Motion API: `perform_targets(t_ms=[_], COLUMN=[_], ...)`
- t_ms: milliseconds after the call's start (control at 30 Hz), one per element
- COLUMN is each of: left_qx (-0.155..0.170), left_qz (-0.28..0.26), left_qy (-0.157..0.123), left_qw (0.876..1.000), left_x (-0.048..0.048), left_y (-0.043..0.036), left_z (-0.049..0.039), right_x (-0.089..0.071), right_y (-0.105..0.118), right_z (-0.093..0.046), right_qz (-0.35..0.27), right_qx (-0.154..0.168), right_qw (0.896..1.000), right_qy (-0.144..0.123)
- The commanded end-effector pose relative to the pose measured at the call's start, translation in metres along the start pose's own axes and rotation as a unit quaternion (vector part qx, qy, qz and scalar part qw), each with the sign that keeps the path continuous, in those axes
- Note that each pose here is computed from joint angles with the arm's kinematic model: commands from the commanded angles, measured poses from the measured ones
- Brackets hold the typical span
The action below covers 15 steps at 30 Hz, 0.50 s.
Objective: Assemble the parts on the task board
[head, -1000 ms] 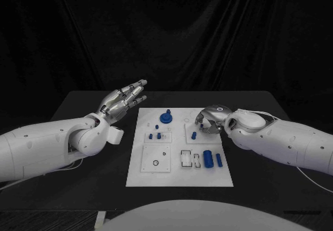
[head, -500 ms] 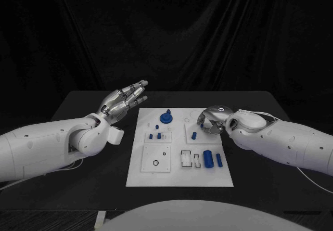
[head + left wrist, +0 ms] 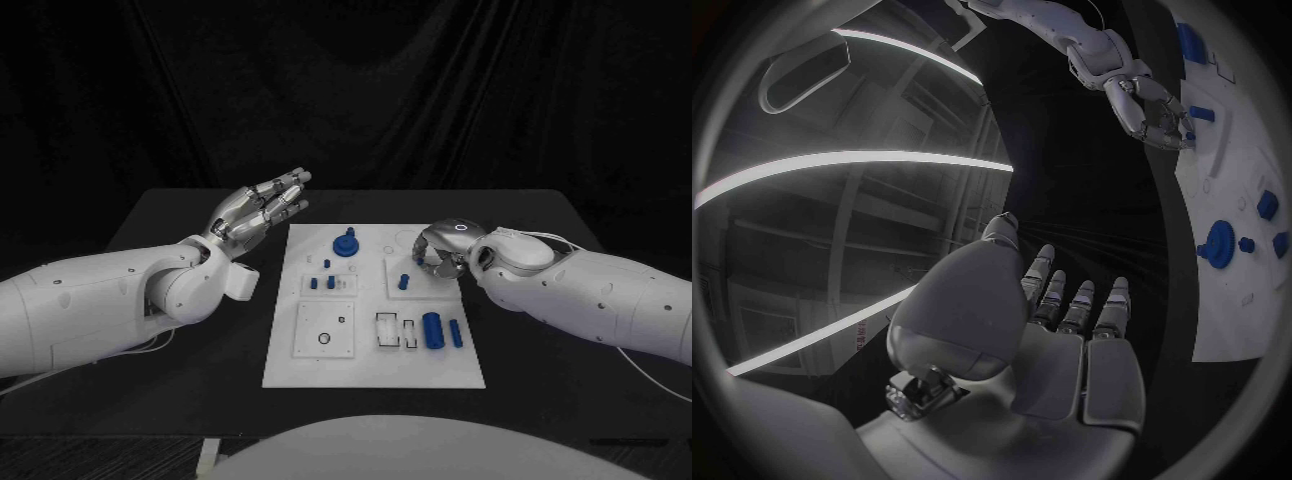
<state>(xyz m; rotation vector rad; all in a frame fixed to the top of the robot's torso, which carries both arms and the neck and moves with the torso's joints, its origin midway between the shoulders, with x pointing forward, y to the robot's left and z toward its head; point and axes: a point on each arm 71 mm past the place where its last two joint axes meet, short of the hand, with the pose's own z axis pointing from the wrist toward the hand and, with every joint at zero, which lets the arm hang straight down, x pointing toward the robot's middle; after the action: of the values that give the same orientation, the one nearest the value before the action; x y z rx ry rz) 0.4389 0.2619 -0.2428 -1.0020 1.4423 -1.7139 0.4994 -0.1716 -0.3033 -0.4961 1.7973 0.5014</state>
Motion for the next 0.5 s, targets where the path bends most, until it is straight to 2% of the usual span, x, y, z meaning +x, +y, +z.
perform_targets(t_ms=[33, 500], left_qx=[0.043, 0.036], left_qz=[-0.007, -0.007], left_qy=[0.003, 0.003], left_qw=[0.999, 0.999], left_x=[0.0016, 0.0010], left_y=[-0.0053, -0.0026], left_z=[0.0002, 0.0008], right_x=[-0.0007, -0.0055], right_y=[0.0010, 0.0014], right_z=[0.0000, 0.0006], right_qz=[0.000, 0.030], right_qx=[0.000, -0.006], right_qw=[1.000, 0.998], right_qy=[-0.012, -0.046])
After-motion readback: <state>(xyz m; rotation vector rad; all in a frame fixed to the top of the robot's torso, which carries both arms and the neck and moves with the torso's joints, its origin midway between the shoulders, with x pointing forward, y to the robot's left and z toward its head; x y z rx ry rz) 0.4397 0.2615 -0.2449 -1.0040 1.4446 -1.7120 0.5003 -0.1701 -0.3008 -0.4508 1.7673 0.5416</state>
